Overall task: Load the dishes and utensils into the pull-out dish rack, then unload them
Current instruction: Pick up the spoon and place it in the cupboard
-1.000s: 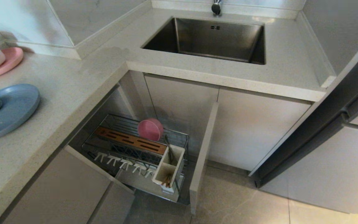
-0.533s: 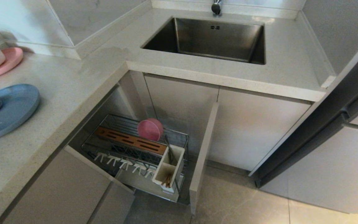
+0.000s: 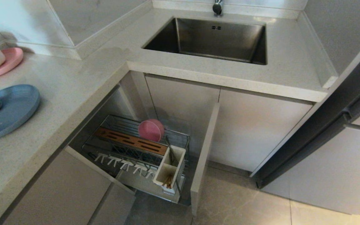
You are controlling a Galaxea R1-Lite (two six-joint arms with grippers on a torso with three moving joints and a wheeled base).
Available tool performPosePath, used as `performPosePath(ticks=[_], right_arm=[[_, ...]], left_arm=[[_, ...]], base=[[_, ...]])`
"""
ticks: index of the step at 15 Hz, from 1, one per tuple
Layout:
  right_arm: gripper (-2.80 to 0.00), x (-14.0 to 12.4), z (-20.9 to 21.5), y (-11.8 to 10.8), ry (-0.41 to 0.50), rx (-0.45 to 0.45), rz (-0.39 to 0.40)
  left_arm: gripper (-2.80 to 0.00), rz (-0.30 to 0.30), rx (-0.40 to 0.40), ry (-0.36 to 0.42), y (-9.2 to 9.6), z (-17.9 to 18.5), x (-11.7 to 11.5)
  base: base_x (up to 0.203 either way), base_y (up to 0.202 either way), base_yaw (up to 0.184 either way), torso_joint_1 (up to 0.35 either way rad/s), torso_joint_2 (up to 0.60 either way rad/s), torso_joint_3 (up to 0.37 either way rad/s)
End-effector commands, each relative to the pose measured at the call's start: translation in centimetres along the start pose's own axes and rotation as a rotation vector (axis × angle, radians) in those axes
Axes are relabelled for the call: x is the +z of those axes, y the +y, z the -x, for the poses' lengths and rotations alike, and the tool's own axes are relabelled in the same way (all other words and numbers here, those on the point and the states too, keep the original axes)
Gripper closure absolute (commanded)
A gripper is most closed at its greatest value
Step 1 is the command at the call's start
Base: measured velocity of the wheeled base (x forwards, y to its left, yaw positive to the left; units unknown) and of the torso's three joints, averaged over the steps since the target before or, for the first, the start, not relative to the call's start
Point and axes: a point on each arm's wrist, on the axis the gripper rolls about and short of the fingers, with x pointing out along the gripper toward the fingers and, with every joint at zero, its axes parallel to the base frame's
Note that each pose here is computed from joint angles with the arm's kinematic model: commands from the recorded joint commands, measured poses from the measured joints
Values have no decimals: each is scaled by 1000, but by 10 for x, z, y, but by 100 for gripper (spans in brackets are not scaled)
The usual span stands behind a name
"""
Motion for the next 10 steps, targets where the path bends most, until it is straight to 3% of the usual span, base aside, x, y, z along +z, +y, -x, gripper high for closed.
performPosePath(ticks=[1, 10], right_arm=[[0, 0, 0, 0, 1, 0, 0], [0, 0, 0, 0, 1, 0, 0]], left_arm=[[-280, 4, -14, 9, 0, -2, 0], [-280, -2, -26, -3, 2, -11, 4]], base=[[0, 0, 0, 0, 0, 0], [0, 0, 0, 0, 0, 0]])
